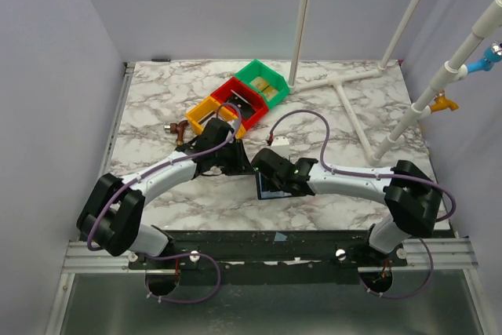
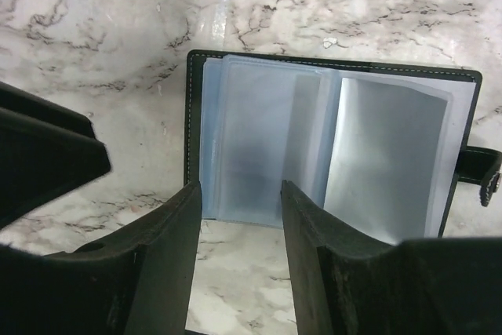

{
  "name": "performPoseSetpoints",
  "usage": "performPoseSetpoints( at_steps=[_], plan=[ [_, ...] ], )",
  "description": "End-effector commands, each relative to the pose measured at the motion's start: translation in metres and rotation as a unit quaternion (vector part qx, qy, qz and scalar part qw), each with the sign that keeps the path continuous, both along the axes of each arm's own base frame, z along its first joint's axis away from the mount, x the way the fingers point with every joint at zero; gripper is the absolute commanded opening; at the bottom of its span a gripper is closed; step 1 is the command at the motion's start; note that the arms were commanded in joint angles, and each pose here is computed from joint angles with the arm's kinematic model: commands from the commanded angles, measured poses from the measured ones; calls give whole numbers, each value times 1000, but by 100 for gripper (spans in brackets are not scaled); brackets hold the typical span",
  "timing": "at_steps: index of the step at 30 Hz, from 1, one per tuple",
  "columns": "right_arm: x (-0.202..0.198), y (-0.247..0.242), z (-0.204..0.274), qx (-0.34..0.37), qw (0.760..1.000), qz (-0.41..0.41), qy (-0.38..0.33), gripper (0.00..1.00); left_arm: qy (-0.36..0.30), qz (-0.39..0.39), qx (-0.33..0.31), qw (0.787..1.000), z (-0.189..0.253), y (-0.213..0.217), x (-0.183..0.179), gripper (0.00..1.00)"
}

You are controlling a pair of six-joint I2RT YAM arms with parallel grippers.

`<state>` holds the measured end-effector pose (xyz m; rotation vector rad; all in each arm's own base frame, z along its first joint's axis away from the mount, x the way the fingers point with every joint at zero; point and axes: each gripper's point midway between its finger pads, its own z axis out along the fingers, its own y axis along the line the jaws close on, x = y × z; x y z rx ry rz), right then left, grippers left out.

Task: Take the credit cards out of the card holder
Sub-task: Remove the credit card from the card holder.

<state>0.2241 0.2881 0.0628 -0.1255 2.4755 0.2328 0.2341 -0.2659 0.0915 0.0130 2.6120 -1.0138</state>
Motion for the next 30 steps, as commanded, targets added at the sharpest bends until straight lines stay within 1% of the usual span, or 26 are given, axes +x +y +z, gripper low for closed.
performPoseSetpoints(
  at_steps=[1,4,8,16,19,24,30],
  plan=[
    [1,-9,-12,-60,998,8,-6,49,-26,20,2,999,11,14,11,25],
    [2,-12,-21,-79,997,-1,1,49,-28,24,3,999,12,19,11,25],
    [-2,-12,-30,-82,997,5,10,49,-29,25,0,999,13,21,11,25],
    [-11,-19,-49,-115,993,6,23,49,-27,26,-1,999,12,22,10,25],
    [-13,-25,-54,-124,992,1,28,40,-25,25,-1,999,11,22,9,25],
    [-17,-36,-62,-135,990,-15,31,18,-22,22,-3,1000,9,22,8,25],
    [-19,-43,-64,-131,990,-34,37,10,-19,12,-10,1000,10,17,7,24]
  ],
)
